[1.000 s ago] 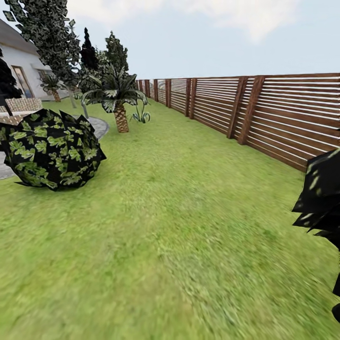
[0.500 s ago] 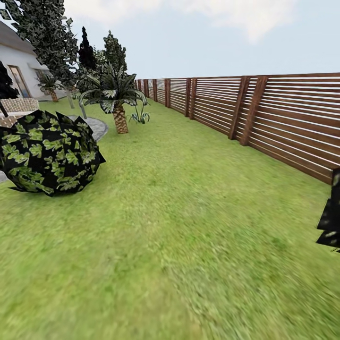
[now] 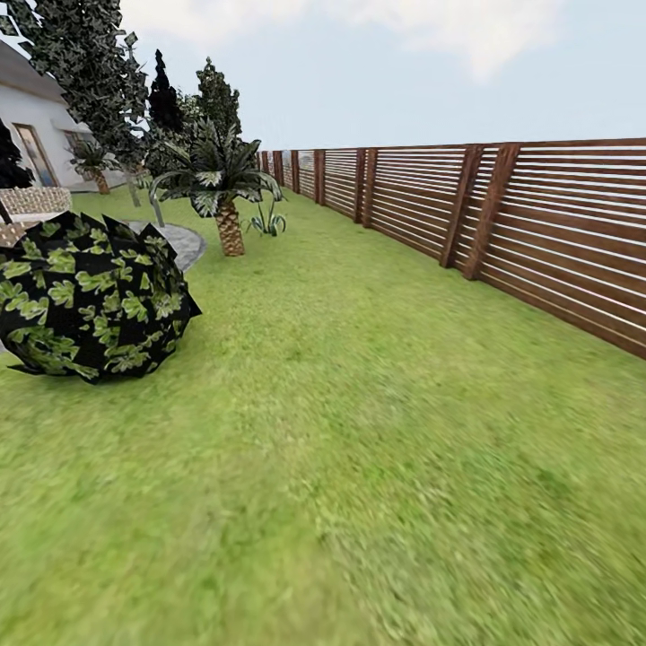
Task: Take the three Easter eggs out of the wicker basket on the lawn in the garden, then place them on the lawn next to a single tree (choose any tree) so that all three eggs are next to the same tree and none are left in the basket.
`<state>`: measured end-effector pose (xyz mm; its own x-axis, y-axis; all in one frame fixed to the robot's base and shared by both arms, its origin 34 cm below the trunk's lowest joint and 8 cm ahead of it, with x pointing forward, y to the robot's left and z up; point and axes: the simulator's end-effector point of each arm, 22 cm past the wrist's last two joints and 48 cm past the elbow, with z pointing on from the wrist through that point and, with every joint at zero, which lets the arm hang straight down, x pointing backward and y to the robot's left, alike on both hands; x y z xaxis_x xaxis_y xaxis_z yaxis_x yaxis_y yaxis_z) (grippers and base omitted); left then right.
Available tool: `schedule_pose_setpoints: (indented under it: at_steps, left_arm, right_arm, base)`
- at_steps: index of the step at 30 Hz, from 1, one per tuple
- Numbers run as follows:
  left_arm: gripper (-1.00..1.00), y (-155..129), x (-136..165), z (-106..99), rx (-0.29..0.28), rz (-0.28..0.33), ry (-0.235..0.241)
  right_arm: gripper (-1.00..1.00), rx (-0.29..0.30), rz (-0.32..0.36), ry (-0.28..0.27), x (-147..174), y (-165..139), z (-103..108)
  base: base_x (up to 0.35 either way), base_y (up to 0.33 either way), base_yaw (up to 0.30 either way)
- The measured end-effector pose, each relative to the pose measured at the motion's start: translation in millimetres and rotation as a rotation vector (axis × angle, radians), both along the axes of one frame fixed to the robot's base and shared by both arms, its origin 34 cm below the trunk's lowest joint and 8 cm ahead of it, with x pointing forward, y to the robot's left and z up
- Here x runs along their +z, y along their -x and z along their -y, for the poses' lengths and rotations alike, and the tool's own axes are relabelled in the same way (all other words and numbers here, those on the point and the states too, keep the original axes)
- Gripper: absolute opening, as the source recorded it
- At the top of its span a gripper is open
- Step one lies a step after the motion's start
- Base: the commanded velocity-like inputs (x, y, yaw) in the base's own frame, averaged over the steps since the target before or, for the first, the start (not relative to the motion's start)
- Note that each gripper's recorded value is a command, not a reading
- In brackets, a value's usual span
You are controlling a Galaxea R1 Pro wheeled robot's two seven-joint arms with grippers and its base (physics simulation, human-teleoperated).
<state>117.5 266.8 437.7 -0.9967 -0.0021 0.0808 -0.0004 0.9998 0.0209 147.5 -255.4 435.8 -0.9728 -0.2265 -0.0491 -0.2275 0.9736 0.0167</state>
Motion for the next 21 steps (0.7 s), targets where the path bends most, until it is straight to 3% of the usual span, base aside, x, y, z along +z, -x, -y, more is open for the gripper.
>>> schedule_pose_setpoints:
  at_steps: [5, 21]
  left_arm:
    - [1.0, 0.0, 0.0, -0.1, 0.0, 0.0, 0.0]
    - [1.0, -0.1, 0.0, -0.3, 0.0, 0.0, 0.0]
  right_arm:
    - [1.0, 0.01, -0.001, 0.001, 0.0, 0.3, 1.7]
    - [1.0, 0.011, -0.003, 0.0, 0.1, 1.5, 1.7]
  base:
    - [0.286, 0.131, -0.176]
    - [0.286, 0.131, -0.282]
